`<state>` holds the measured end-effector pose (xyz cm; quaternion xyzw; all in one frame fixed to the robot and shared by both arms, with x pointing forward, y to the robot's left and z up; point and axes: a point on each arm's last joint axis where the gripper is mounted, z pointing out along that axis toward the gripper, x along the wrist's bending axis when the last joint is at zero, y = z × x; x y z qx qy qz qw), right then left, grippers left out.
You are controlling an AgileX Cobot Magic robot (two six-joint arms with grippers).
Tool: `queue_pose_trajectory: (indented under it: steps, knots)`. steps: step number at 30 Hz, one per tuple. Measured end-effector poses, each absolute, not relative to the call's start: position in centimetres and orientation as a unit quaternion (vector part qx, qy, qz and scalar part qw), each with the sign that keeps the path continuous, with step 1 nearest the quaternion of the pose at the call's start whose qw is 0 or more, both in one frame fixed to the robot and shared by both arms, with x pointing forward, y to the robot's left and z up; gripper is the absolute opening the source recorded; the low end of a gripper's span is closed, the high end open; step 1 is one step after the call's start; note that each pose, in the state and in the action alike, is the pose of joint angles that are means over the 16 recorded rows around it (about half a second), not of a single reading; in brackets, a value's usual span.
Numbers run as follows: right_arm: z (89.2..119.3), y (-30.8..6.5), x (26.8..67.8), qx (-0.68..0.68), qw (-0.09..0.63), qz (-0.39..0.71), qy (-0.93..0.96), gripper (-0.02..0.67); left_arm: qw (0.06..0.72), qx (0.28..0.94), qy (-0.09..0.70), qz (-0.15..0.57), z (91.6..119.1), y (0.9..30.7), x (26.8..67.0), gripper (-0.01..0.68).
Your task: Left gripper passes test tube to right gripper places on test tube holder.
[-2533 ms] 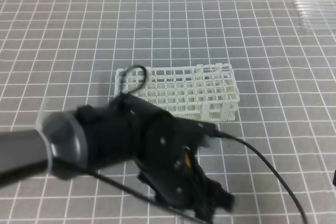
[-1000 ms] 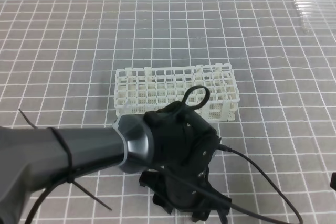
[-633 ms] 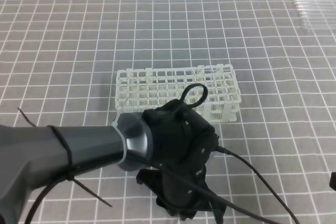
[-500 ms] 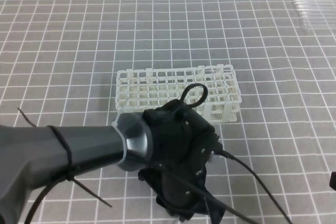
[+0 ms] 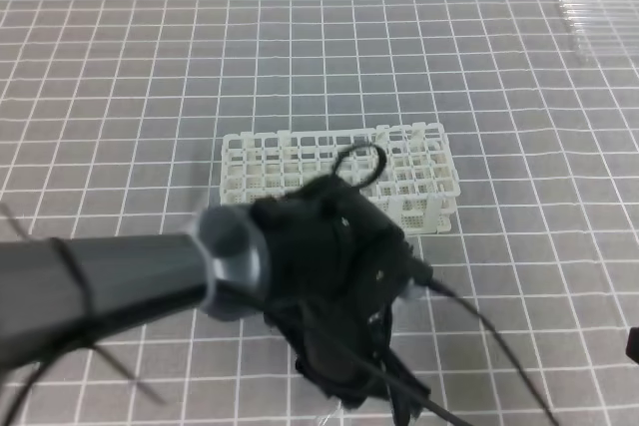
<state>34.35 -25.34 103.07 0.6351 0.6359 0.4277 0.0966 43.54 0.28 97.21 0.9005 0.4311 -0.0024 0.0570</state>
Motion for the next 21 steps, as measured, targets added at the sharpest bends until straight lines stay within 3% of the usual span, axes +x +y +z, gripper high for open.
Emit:
queue_pose_trajectory:
  steps: [7, 12, 21]
  knots:
    - [104.5, -24.9, 34.3, 0.610, 0.090, 0.442, 0.651, -0.013, 0.164, 0.894, 0.415, 0.046, 102.4, 1.6, 43.3, 0.073]
    - [106.1, -24.5, 34.6, 0.588, 0.080, 0.454, 0.665, -0.013, 0.257, 0.868, 0.415, 0.092, 105.9, 4.7, 42.8, 0.062]
    - [108.4, -22.9, 36.9, 0.554, 0.026, 0.468, 0.688, -0.013, 0.375, 0.799, 0.448, 0.140, 107.1, 12.4, 40.7, 0.068]
